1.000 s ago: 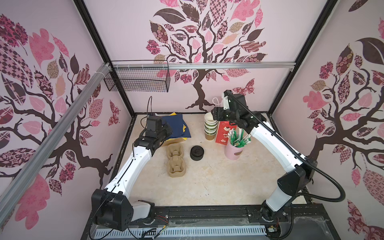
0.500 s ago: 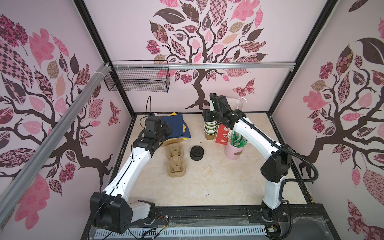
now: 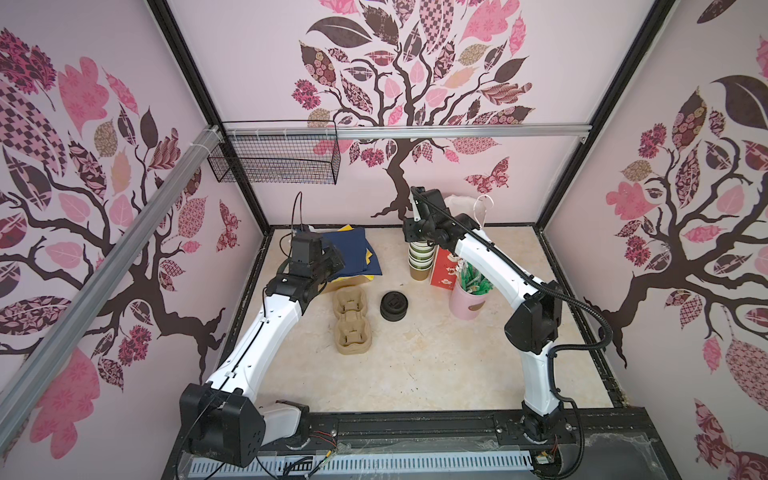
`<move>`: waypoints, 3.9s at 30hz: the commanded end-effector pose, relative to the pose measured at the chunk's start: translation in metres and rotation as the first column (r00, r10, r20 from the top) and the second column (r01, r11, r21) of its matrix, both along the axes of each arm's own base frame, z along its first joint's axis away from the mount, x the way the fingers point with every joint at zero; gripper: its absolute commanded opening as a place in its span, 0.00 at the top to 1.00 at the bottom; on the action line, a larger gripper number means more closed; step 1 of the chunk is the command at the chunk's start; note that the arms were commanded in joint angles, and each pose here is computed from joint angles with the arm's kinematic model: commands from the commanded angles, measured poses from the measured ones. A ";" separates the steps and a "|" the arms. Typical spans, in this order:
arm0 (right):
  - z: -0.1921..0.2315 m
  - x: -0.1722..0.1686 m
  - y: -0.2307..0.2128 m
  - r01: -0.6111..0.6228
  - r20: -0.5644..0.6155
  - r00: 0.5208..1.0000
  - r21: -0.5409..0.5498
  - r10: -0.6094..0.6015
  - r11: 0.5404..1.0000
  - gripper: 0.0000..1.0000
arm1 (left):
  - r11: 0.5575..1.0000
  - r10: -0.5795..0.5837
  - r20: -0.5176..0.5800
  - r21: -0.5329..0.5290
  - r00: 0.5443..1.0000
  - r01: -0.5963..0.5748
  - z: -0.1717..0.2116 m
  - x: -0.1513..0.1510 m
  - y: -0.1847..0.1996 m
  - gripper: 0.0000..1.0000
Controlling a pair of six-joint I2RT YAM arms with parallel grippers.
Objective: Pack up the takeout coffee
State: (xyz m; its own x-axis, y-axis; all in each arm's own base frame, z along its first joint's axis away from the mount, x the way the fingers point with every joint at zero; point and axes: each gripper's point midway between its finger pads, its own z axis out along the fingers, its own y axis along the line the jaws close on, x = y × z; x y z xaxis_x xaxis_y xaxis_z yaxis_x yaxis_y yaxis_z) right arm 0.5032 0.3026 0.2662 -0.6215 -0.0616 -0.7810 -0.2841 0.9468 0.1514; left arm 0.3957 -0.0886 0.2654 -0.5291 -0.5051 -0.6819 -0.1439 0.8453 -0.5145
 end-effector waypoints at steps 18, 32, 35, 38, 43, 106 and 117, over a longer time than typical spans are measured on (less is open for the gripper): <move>-0.036 0.007 0.004 0.026 -0.055 0.998 -0.108 -0.032 0.994 0.67 | 1.000 -0.008 -0.015 0.004 1.000 0.008 -0.005 -0.003 0.000 0.70; -0.039 0.009 0.003 0.040 -0.058 0.997 -0.115 -0.047 0.993 0.77 | 1.000 -0.007 -0.018 0.004 1.000 0.007 -0.004 -0.004 0.001 0.70; -0.040 0.009 0.002 0.040 -0.061 0.997 -0.116 -0.048 0.992 0.77 | 1.000 -0.004 -0.016 0.004 1.000 0.004 -0.003 -0.004 0.001 0.71; -0.041 0.009 0.002 0.046 -0.062 0.997 -0.117 -0.054 0.992 0.77 | 1.000 -0.004 -0.015 0.001 1.000 0.004 -0.002 -0.004 0.001 0.71; -0.041 0.009 0.002 0.048 -0.063 0.997 -0.117 -0.055 0.992 0.82 | 1.000 0.007 -0.015 0.003 1.000 -0.007 -0.002 -0.004 0.003 0.71; 0.011 -0.057 0.034 -0.154 -0.013 0.988 -0.109 0.154 0.982 1.00 | 0.804 -0.392 0.038 -0.471 0.919 0.363 -0.044 0.020 -0.135 0.65; 0.015 -0.059 0.033 -0.149 -0.007 0.989 -0.102 0.149 0.984 1.00 | 0.746 -0.419 0.082 -0.537 0.904 0.394 -0.046 0.036 -0.154 0.67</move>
State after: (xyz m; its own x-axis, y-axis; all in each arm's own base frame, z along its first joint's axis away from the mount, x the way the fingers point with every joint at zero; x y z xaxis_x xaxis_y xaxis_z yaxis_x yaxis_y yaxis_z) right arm 0.4542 0.3429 0.2373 -0.6466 -0.2692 -0.7137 -0.4265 0.9033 0.0458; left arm 0.4304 -0.2332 0.2093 -0.7878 -0.5138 -0.3397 0.0750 0.4674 -0.8809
